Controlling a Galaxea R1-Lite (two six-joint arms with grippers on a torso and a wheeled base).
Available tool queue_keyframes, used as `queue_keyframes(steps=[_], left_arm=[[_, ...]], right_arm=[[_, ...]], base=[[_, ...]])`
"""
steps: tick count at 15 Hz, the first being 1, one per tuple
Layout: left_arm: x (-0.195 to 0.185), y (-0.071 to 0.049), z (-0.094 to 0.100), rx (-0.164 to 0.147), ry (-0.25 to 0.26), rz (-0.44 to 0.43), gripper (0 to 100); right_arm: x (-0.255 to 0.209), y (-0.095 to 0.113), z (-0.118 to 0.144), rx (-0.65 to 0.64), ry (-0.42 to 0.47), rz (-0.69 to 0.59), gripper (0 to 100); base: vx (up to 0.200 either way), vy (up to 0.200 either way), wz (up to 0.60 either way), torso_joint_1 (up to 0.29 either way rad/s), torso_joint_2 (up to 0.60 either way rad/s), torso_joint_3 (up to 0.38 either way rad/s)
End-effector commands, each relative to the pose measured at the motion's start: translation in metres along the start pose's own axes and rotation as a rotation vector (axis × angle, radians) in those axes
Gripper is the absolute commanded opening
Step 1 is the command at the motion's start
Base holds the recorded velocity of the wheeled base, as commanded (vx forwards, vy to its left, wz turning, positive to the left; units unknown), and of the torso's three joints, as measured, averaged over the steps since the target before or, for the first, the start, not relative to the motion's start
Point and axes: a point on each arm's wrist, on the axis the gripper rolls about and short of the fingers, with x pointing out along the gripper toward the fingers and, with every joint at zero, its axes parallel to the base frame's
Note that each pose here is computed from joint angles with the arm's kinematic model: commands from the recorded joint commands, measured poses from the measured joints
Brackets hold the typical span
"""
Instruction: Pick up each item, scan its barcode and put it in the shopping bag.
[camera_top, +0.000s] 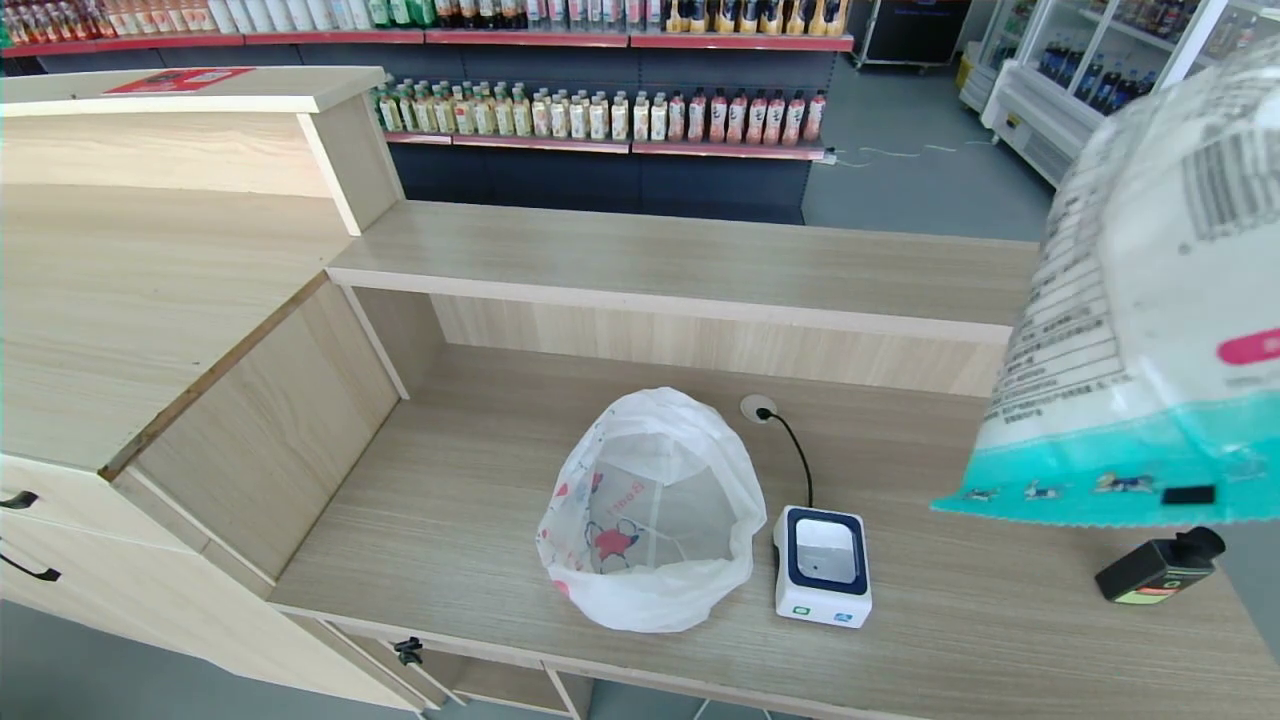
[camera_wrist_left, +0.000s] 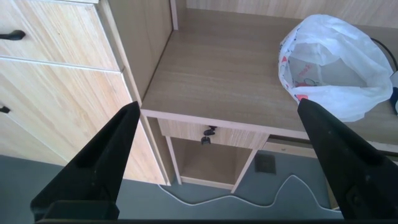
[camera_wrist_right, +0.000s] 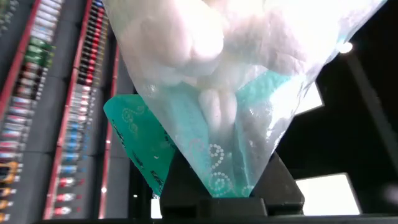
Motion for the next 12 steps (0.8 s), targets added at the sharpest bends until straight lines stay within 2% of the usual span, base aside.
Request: queue_keyframes(steps=[1,3,4,5,6,8,9,10,11,12], left_arm=[[0.0,0.0,0.0,0.0,0.0,0.0,100],[0.0,0.0,0.0,0.0,0.0,0.0,100],[0.0,0.0,0.0,0.0,0.0,-0.001,100],[0.0,0.0,0.0,0.0,0.0,0.0,100],[0.0,0.0,0.0,0.0,0.0,0.0,100],[0.0,0.0,0.0,0.0,0.0,-0.001,100],[0.0,0.0,0.0,0.0,0.0,0.0,100],[0.0,0.0,0.0,0.0,0.0,-0.001,100],[0.0,0.0,0.0,0.0,0.0,-0.001,100],[0.0,0.0,0.0,0.0,0.0,-0.001,100]], right_arm=[[0.004,0.005,0.001,0.148,-0.034,0.105,0],[0.006,0.016,0.002,0.426,-0.146,0.371,0],[0.006,0.014,0.001,0.517,-0.181,0.435,0],[0.0,0.014,0.006,0.684,-0.195,0.549,0],[-0.011,0.013,0.007,0.824,-0.132,0.657,0],[-0.029,0.01,0.007,1.11,0.125,0.823,0],[-0.033,0.01,0.005,1.204,0.257,0.857,0],[-0.04,0.006,0.004,1.355,0.496,0.875,0],[-0.049,0.003,0.008,1.531,0.848,0.895,0],[-0.058,0.003,0.017,1.63,1.078,0.951,0]], base=[[0.0,0.0,0.0,0.0,0.0,0.0],[0.0,0.0,0.0,0.0,0.0,0.0],[0.0,0.0,0.0,0.0,0.0,0.0],[0.0,0.0,0.0,0.0,0.0,0.0],[0.0,0.0,0.0,0.0,0.0,0.0],[0.0,0.0,0.0,0.0,0.0,0.0],[0.0,0.0,0.0,0.0,0.0,0.0],[0.0,0.0,0.0,0.0,0.0,0.0],[0.0,0.0,0.0,0.0,0.0,0.0],[0.0,0.0,0.0,0.0,0.0,0.0]])
